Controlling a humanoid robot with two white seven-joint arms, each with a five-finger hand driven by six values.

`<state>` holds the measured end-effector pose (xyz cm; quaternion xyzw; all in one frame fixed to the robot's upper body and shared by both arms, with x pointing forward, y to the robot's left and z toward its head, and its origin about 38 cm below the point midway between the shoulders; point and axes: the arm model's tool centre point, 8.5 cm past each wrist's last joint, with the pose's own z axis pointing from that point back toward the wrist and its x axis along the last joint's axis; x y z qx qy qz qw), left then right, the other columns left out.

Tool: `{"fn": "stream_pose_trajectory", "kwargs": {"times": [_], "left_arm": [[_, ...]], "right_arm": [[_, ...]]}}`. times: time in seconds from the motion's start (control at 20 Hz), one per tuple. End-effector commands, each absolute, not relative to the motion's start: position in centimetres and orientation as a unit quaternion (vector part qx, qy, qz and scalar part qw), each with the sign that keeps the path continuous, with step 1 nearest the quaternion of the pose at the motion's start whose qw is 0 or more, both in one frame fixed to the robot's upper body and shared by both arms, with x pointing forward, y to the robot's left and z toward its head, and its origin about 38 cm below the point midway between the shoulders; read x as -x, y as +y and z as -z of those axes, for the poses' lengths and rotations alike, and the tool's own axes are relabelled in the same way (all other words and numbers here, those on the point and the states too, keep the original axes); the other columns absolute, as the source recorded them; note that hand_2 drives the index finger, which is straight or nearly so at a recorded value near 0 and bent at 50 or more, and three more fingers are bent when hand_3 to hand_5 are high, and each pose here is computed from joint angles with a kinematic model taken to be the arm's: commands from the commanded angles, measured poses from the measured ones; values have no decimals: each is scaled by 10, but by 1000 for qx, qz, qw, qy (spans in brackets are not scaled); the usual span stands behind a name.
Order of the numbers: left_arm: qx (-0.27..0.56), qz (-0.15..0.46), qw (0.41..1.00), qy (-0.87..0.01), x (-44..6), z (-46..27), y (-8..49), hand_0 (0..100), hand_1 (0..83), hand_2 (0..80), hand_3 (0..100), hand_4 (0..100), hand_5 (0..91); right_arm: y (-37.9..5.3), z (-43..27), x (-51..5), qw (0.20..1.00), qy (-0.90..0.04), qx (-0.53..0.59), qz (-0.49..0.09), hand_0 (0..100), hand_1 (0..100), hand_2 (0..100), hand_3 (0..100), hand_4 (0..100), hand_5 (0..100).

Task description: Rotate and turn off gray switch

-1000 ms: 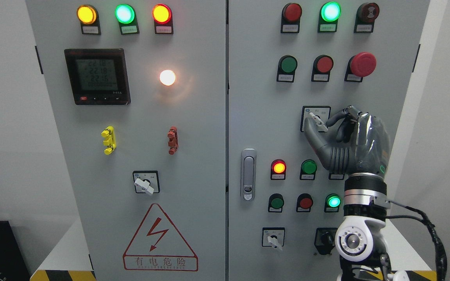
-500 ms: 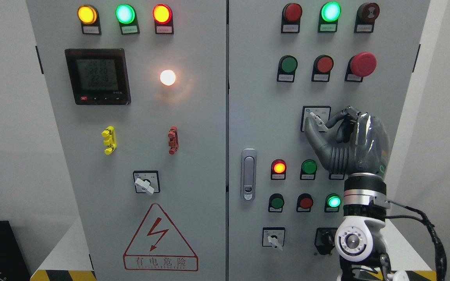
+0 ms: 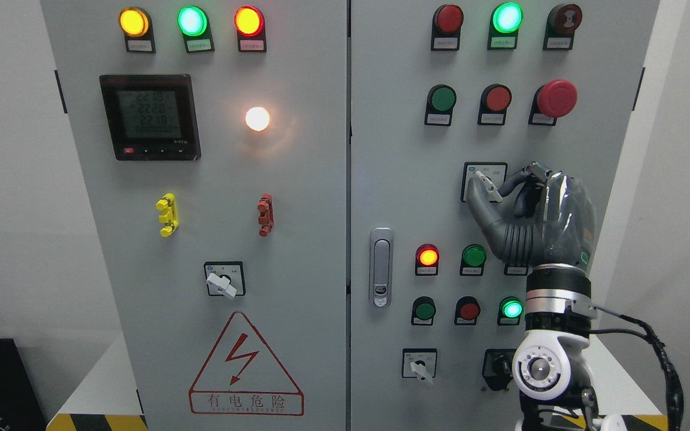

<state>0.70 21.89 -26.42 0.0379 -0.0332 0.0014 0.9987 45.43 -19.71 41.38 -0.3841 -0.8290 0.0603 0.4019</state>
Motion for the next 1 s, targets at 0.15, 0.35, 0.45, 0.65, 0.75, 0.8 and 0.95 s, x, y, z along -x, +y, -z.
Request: {"fn": "stream_pose_trajectory", "kwargs": {"times": [0.15, 0.35, 0.45, 0.65, 0.75, 0.8, 0.95], "left_arm": [[-38, -15, 998, -51, -22, 264, 219, 120, 389, 0, 0, 0, 0], [-38, -16, 998, -51, -22, 264, 219, 120, 389, 0, 0, 0, 0], [-38, -16, 998, -51, -22, 264, 219, 120, 389, 0, 0, 0, 0], [-38, -15, 998, -50, -22, 264, 219, 120, 389, 0, 0, 0, 0], [-38, -16, 998, -51, -22, 264, 219, 120, 389, 0, 0, 0, 0], [-38, -15, 998, -51, -22, 264, 219, 120, 389, 0, 0, 0, 0], [-38, -16, 998, -50, -22, 264, 219, 120, 389, 0, 0, 0, 0]], "right_arm": [[-187, -414, -454, 397, -833, 379, -69, 369, 460, 703, 1000, 1000, 1000], [-188, -414, -454, 397, -833, 379, -67, 387, 460, 716, 1000, 1000, 1000], [-188, -414, -454, 397, -833, 379, -68, 398, 465, 717, 1000, 1000, 1000], [-187, -414, -454, 397, -833, 379, -69, 415, 466, 727, 1000, 1000, 1000], [-187, -414, -454, 397, -833, 379, -69, 426, 467, 734, 1000, 1000, 1000], [-187, -414, -454, 397, -833, 379, -69, 428, 468, 734, 1000, 1000, 1000], [-187, -414, -454, 397, -833, 378, -68, 432, 472, 737, 1000, 1000, 1000]]}}
